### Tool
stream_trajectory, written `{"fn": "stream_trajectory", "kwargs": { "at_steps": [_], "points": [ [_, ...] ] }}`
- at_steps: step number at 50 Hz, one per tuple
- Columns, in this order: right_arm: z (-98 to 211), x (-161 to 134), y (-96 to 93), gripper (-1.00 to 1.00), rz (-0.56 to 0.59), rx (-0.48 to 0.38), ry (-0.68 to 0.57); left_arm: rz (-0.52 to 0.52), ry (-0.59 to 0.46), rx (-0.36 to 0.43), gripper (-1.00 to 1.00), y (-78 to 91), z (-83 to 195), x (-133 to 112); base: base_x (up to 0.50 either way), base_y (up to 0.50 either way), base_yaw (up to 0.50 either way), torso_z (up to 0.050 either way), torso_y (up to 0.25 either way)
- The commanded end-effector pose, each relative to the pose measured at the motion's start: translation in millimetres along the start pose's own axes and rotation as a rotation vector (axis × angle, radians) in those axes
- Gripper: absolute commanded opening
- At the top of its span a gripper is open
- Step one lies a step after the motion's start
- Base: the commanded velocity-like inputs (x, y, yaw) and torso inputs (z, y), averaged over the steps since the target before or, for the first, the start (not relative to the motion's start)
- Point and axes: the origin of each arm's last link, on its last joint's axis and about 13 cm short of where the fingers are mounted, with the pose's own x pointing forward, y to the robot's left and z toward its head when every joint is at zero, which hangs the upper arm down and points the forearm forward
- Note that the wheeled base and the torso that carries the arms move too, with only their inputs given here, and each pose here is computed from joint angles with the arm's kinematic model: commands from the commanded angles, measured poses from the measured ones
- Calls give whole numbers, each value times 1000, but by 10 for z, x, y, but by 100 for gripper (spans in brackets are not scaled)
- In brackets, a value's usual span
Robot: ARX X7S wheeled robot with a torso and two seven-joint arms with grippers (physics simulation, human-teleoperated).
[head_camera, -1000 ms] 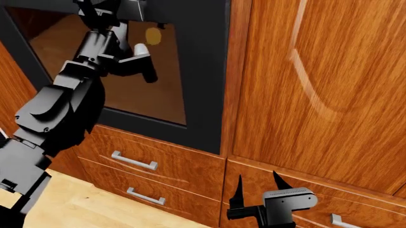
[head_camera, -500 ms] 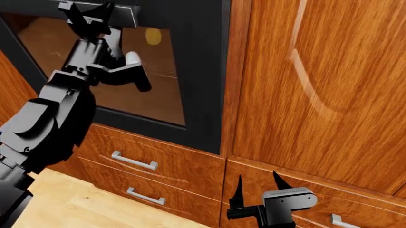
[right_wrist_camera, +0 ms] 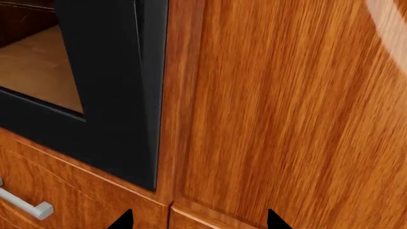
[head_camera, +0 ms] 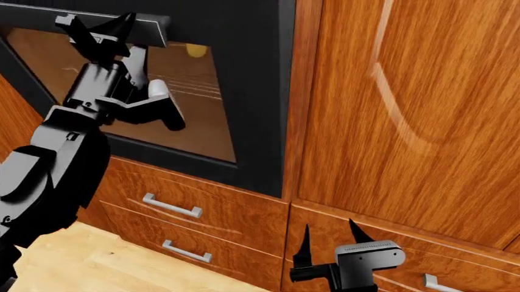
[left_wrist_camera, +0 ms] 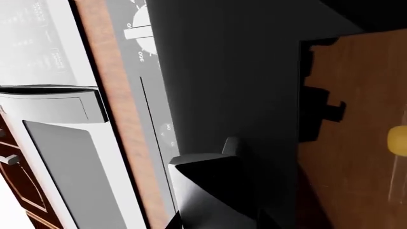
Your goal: Open the oven door
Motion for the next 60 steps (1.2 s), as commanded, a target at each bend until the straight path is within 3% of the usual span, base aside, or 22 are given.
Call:
{"fn": "stream_trajectory", "kwargs": {
  "at_steps": [1,60],
  "points": [
    [-3,-1,4,100,1,-2,1,285,-65,69,-100,427,85,34,1,-3,0,0,12],
    [-4,5,5,100,2,-5,1,330,-36,72,-100,443,-14,-653,-1,-1,-1,2,6]
  ]
}}
